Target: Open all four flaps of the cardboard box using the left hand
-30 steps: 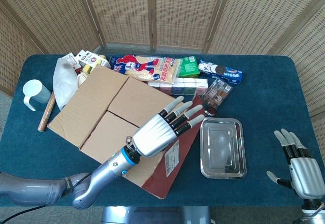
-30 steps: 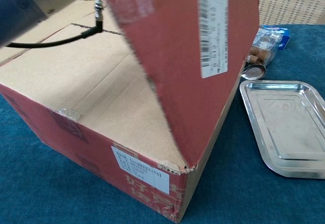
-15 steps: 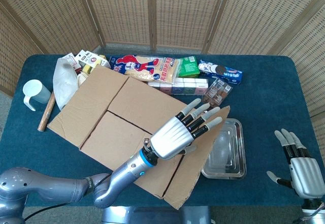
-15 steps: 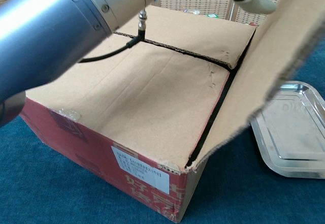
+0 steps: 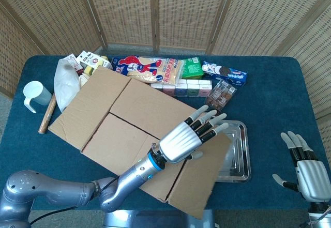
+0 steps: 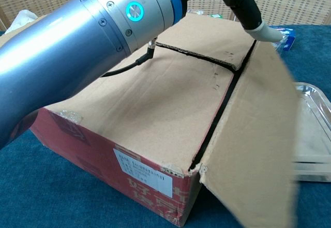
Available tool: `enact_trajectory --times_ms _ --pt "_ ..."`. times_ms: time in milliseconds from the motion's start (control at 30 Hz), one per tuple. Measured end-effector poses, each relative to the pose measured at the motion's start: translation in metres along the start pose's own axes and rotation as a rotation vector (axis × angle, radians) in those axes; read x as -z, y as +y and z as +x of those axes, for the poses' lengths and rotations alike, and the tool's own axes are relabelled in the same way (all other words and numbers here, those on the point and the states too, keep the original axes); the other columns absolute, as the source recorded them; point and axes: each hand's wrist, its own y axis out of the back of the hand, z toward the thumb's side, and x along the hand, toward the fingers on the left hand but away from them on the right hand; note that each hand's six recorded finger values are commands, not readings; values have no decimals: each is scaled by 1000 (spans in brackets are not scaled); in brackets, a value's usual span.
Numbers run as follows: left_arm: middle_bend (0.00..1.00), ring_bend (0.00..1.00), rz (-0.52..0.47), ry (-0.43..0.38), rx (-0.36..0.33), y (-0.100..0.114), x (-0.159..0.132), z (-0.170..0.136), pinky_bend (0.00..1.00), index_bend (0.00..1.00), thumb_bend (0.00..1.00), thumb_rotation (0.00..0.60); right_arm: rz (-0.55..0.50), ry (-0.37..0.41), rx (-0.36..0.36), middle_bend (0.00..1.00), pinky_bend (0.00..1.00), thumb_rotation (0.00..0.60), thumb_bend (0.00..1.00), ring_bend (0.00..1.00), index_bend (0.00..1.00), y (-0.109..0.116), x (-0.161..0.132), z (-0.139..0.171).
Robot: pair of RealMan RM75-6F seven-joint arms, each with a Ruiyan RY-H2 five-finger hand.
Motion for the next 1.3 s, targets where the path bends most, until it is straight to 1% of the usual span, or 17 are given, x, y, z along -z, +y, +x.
enact_trajectory --times_ms 200,400,533,667,800,933,1067,1200,1300 --pt "0 0 44 6 14 4 6 -3 0 0 55 555 0 4 -3 0 211 600 0 0 0 -1 0 0" --pt "0 0 97 31 52 13 29 -18 0 0 55 544 -3 11 -1 0 211 600 0 0 0 0 -3 2" --pt "0 0 128 54 87 19 48 -32 0 0 59 532 -3 13 1 0 211 600 0 0 0 1 -3 2" --pt "0 0 167 83 141 25 71 -49 0 0 62 525 0 17 -5 0 210 600 0 0 0 -1 -5 2" --pt "0 0 165 115 196 30 88 -67 0 0 62 496 4 19 -9 0 210 600 0 0 0 -3 -6 2" --pt "0 0 167 136 245 33 99 -86 0 0 62 498 4 15 -10 0 211 600 0 0 0 -3 -5 2" --pt "0 0 216 152 293 37 108 -102 0 0 61 507 7 15 -15 0 211 600 0 0 0 -5 -5 1" --pt "0 0 234 180 308 36 115 -107 0 0 62 519 15 20 -25 0 210 600 0 0 0 -8 -7 1" --pt "0 0 241 189 310 34 118 -107 0 0 62 511 15 20 -26 0 211 600 0 0 0 -9 -7 2"
